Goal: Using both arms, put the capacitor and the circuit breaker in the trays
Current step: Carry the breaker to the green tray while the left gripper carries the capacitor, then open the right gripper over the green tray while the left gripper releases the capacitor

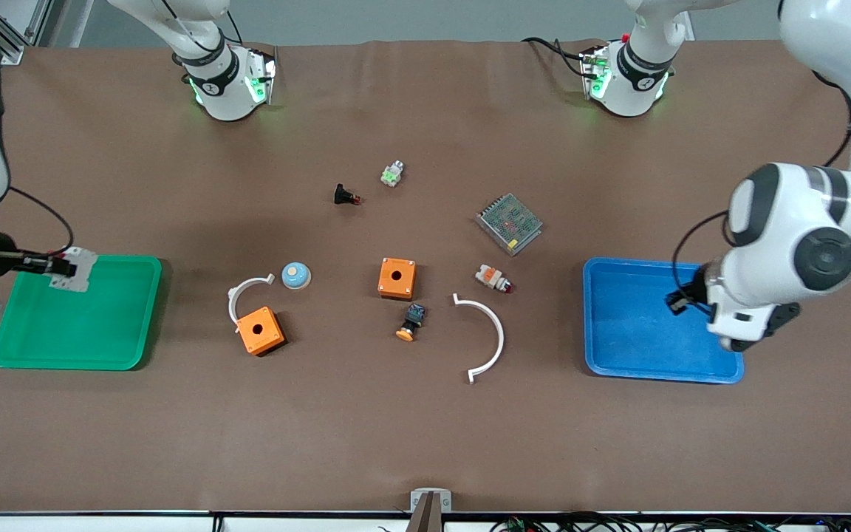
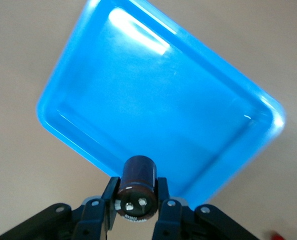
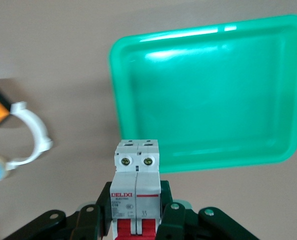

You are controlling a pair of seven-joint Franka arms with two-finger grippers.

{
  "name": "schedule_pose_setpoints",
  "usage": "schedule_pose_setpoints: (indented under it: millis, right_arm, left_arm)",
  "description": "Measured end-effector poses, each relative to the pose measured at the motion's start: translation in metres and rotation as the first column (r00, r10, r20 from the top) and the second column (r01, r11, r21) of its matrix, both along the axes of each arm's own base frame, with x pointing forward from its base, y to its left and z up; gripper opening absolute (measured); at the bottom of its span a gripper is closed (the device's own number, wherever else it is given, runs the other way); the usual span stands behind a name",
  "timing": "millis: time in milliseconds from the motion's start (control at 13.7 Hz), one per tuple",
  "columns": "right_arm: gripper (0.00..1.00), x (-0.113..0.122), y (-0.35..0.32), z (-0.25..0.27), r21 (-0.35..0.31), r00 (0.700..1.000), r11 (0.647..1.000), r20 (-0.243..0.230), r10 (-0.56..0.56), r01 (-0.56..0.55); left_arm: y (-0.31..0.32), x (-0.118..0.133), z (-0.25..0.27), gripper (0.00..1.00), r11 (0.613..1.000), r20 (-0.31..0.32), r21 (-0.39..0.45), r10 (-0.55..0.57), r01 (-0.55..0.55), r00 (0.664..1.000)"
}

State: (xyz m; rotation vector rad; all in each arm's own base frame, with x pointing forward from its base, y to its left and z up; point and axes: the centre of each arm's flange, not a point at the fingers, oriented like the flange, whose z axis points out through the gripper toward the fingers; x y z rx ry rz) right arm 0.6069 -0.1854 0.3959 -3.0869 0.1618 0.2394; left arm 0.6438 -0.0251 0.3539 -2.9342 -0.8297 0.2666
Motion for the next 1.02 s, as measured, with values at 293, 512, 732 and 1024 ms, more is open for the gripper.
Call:
schedule_pose_setpoints:
  millis: [293, 512, 732, 1024]
  right_arm:
    - [0.40, 0.005, -0.078, -0.093, 0.003, 0.996, 0.996, 0.027, 0.086, -0.086]
    - [0.40, 0.019, -0.081, -0.127, -0.029, 0.991, 0.991, -0.011, 0.134, -0.134]
    - [0.40, 0.029, -0.081, -0.145, -0.042, 0.989, 0.989, -0.001, 0.145, -0.145]
    - [0.40, 0.032, -0.085, -0.160, -0.063, 0.996, 0.995, 0.020, 0.084, -0.083]
  left_arm:
    - [0.085, 0.003, -0.052, 0.34, 0.999, -0.016, -0.051, 0.004, -0.004, 1.000]
    - [0.105, 0.006, -0.097, 0.34, 0.997, 0.019, -0.076, 0.020, -0.018, 1.000]
    - [0.106, 0.010, -0.133, 0.34, 0.995, 0.050, -0.095, 0.026, -0.021, 0.998]
    - [0.107, 0.010, -0.149, 0.34, 0.994, 0.051, -0.103, 0.029, -0.024, 0.998]
